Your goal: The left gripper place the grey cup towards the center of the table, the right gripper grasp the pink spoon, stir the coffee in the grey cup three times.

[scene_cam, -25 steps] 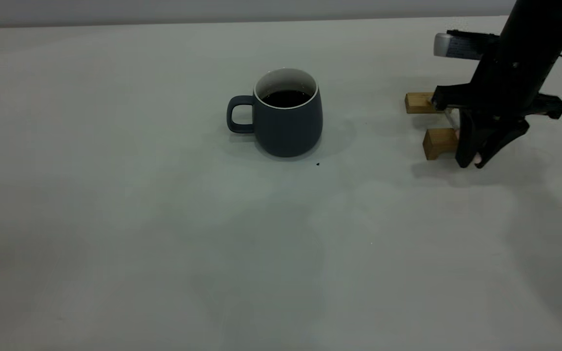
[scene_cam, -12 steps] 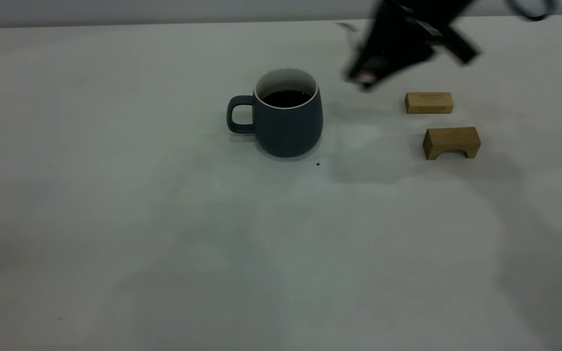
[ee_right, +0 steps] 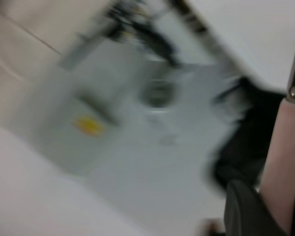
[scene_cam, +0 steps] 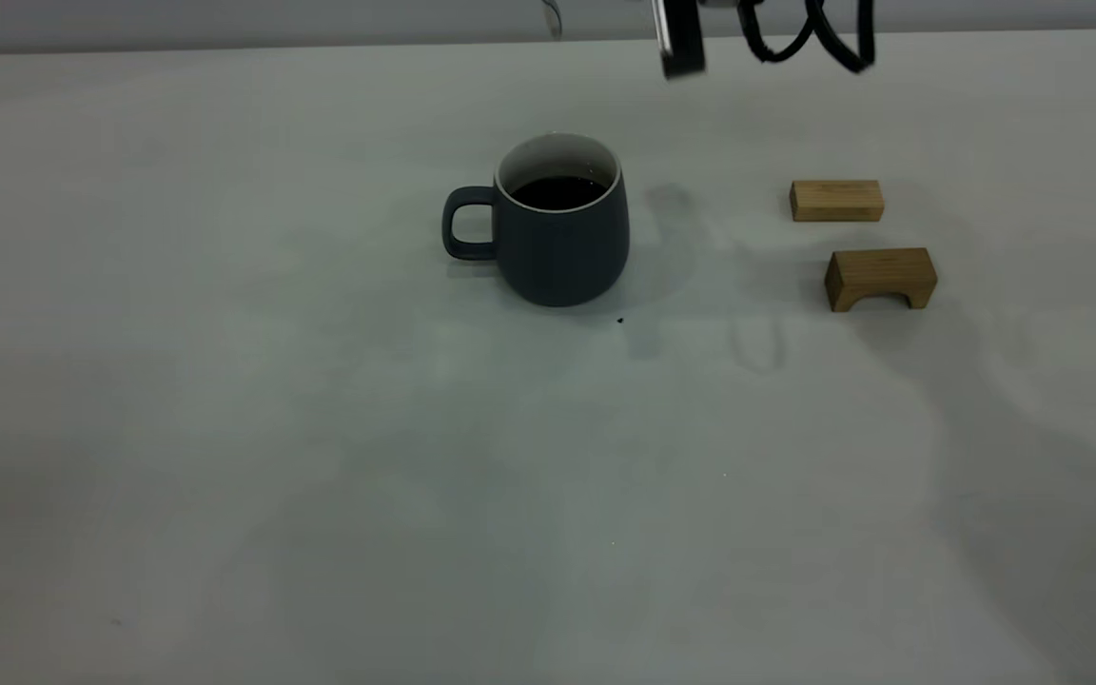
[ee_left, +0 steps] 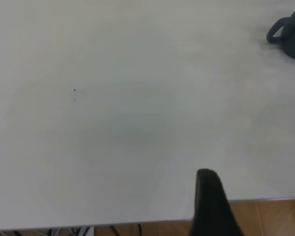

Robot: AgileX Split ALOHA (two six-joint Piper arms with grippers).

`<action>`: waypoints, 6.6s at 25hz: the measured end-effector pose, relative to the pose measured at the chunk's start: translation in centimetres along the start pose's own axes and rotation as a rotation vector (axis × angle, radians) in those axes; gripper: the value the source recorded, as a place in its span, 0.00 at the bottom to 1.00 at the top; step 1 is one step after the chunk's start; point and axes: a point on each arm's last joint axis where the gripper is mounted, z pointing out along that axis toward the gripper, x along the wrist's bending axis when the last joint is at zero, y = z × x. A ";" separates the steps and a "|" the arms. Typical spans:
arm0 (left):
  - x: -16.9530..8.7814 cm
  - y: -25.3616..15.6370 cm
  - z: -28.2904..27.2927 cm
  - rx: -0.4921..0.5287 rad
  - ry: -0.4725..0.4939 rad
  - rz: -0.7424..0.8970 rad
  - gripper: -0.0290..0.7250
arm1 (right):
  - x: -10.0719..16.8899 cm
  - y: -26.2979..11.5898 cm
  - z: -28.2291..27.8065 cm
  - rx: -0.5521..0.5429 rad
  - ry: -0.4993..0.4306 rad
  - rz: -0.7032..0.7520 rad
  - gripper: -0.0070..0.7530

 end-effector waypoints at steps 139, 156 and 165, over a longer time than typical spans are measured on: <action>0.0 0.0 0.0 0.001 0.000 0.000 0.73 | -3.3 8.8 1.4 -0.027 -0.058 -0.269 0.58; 0.0 0.0 0.0 0.001 0.000 0.000 0.73 | 10.0 -11.2 -4.6 0.041 -0.535 -1.582 0.29; 0.0 0.0 0.0 0.001 0.000 0.000 0.73 | 12.7 -23.1 -14.2 -0.466 -0.892 -1.341 0.27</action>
